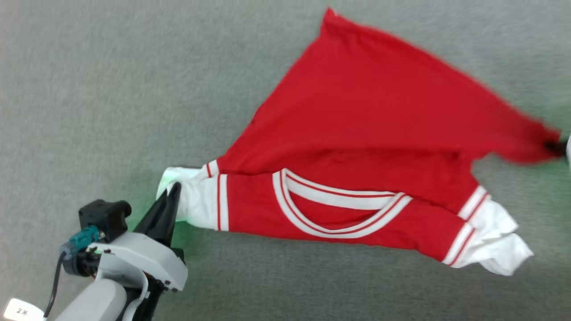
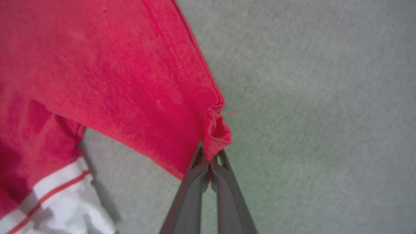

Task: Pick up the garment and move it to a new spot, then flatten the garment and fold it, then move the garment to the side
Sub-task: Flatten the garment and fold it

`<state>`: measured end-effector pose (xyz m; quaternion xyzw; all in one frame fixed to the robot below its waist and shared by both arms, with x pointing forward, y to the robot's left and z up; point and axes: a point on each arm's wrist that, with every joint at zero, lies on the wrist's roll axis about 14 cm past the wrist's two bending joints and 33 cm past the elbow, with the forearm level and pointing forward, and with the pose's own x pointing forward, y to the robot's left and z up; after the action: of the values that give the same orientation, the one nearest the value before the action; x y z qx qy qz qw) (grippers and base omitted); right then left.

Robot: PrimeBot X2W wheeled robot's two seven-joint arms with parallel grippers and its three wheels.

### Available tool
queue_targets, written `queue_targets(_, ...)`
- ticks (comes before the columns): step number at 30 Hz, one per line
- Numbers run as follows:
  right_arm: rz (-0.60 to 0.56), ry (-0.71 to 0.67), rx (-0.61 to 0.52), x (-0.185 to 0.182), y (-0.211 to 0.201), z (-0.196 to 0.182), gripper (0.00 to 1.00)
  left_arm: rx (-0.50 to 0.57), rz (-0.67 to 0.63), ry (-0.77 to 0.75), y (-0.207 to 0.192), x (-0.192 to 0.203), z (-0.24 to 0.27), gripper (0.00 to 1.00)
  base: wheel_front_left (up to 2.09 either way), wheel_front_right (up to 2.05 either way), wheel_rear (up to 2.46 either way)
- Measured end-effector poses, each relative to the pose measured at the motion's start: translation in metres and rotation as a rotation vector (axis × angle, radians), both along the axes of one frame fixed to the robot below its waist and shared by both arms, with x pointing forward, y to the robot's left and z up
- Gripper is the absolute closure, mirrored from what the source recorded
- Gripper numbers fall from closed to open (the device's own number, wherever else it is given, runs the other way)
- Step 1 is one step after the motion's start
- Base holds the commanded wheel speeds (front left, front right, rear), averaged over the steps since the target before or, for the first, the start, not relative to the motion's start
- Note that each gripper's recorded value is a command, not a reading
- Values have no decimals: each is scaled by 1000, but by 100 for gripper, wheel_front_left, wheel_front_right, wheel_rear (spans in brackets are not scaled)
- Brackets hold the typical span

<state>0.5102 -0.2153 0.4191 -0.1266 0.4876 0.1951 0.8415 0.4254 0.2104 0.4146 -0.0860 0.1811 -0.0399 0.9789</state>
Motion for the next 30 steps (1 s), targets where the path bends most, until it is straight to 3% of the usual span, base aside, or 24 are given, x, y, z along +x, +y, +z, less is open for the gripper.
queue_targets(7, 15, 103, 34, -87, -9, -11, 100, -6, -49, -37, -16, 4, 17, 100, 0, 0, 0)
queue_targets(14, 50, 236, 105, -172, 17, -36, 100, -16, -83, -52, -28, 6, 24, 100, 0, 0, 0)
queue_targets(18, 71, 275, 139, -197, 35, -42, 100, -19, -93, -50, -32, 7, 22, 100, 0, 0, 0)
queue_targets(22, 71, 253, 145, -198, 42, -42, 100, -22, -100, -44, -34, 7, 20, 100, 0, 0, 0)
queue_targets(23, 69, 230, 136, -194, 41, -40, 81, -23, -102, -42, -35, 7, 19, 100, 0, 0, 0)
queue_targets(24, 70, 219, 133, -192, 41, -38, 25, -24, -102, -42, -35, 7, 19, 100, 0, 0, 0)
queue_targets(25, 74, 202, 136, -189, 42, -34, 0, -23, -102, -41, -35, 6, 19, 100, 0, 0, 0)
queue_targets(30, 57, 6, 121, -147, 28, 12, 0, -30, -101, -54, -37, 5, 22, 100, 0, 0, 0)
